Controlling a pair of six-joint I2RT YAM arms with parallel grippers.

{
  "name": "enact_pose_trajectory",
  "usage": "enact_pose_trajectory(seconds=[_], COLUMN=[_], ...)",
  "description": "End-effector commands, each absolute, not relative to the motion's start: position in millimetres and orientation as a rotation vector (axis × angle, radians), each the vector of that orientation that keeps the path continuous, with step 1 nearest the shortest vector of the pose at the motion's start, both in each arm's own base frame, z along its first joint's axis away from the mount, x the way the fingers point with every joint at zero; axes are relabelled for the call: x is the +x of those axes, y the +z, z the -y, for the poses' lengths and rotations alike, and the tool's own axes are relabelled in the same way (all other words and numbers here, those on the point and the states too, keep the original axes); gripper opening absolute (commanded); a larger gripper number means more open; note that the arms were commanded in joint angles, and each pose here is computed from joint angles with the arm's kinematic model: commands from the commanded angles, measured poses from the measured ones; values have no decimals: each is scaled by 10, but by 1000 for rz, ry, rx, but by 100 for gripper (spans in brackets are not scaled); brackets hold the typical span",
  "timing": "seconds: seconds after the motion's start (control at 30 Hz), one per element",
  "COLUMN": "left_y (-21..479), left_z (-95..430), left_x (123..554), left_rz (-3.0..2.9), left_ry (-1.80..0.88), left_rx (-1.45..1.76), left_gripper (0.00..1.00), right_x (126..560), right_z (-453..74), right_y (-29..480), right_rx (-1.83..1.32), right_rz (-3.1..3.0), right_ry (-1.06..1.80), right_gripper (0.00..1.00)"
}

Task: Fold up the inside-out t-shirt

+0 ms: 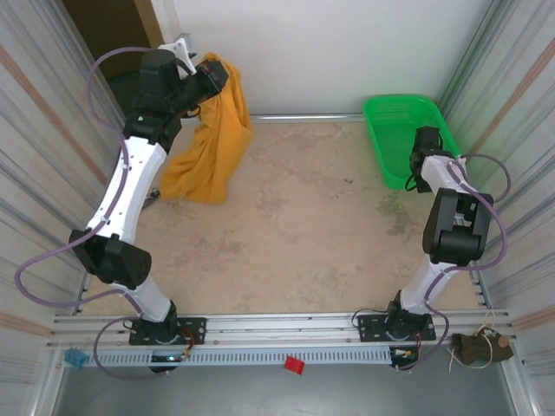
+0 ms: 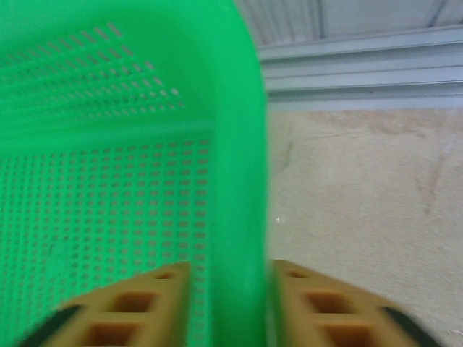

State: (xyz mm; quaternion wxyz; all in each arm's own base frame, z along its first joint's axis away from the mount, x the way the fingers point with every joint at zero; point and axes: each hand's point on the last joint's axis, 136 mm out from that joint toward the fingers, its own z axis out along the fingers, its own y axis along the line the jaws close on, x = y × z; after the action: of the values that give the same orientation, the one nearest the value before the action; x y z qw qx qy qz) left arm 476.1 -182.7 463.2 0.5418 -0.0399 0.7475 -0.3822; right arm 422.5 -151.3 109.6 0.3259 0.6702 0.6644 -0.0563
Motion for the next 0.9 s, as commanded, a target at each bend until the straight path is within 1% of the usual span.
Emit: enact_pose_trajectory(seconds=[0.0, 0.03, 0.07, 0.17, 0.27, 0.3, 0.4, 0.43, 0.47, 0.5, 0.53, 0.57, 0.63, 0.67, 0.77, 0.8, 0.87], left_y=[4779, 4768, 4750, 4674, 4440, 4290, 3609, 3337, 3095, 2829, 2574, 2383, 2058, 2018, 1743, 1673, 1567], left_z=[1957, 1991, 2029, 2173, 2376, 2445, 2703, 2769, 2799, 2822, 2796, 2730, 2446, 2306, 1884, 1811, 1829], left_x=[4594, 4568, 4542, 4467, 4375, 4331, 4141, 4036, 3951, 3840, 3732, 3659, 3568, 3566, 3604, 3637, 3720], left_rz=[-1738, -1743, -1751, -1779, -1843, -1877, -2010, -2065, -2113, -2161, -2213, -2253, -2313, -2315, -2415, -2446, -2487], left_ry=[-907, -905, -903, -915, -920, -911, -880, -863, -844, -826, -795, -758, -630, -580, -486, -470, -472], left_rx=[6, 22, 42, 113, 205, 236, 311, 332, 342, 353, 349, 325, 222, 162, -72, -120, -127], left_gripper=[0, 0, 0, 0, 0, 0, 0, 5, 15, 31, 49, 58, 74, 79, 81, 82, 83], right_x=[4423, 4463, 4501, 4523, 4488, 4476, 4430, 4413, 4398, 4376, 4357, 4346, 4310, 4300, 4300, 4299, 4301], right_z=[1292, 1223, 1137, 894, 600, 472, 78, -58, -176, -316, -453, -569, -806, -898, -1215, -1305, -1488], right_y=[1261, 1416, 1565, 1913, 2276, 2388, 2605, 2644, 2660, 2644, 2597, 2537, 2310, 2202, 1820, 1688, 1475], right_rx=[1550, 1487, 1428, 1318, 1180, 1116, 925, 851, 786, 716, 640, 583, 479, 450, 378, 356, 307], right_rz=[-1904, -1899, -1902, -1930, -1935, -1947, -2005, -2036, -2066, -2108, -2155, -2196, -2307, -2352, -2492, -2534, -2596], right_ry=[-16, 25, 73, 176, 277, 308, 388, 406, 424, 438, 454, 470, 500, 513, 575, 562, 556], right_gripper=[74, 86, 89, 91, 90, 90, 89, 89, 89, 89, 89, 89, 88, 87, 84, 83, 82])
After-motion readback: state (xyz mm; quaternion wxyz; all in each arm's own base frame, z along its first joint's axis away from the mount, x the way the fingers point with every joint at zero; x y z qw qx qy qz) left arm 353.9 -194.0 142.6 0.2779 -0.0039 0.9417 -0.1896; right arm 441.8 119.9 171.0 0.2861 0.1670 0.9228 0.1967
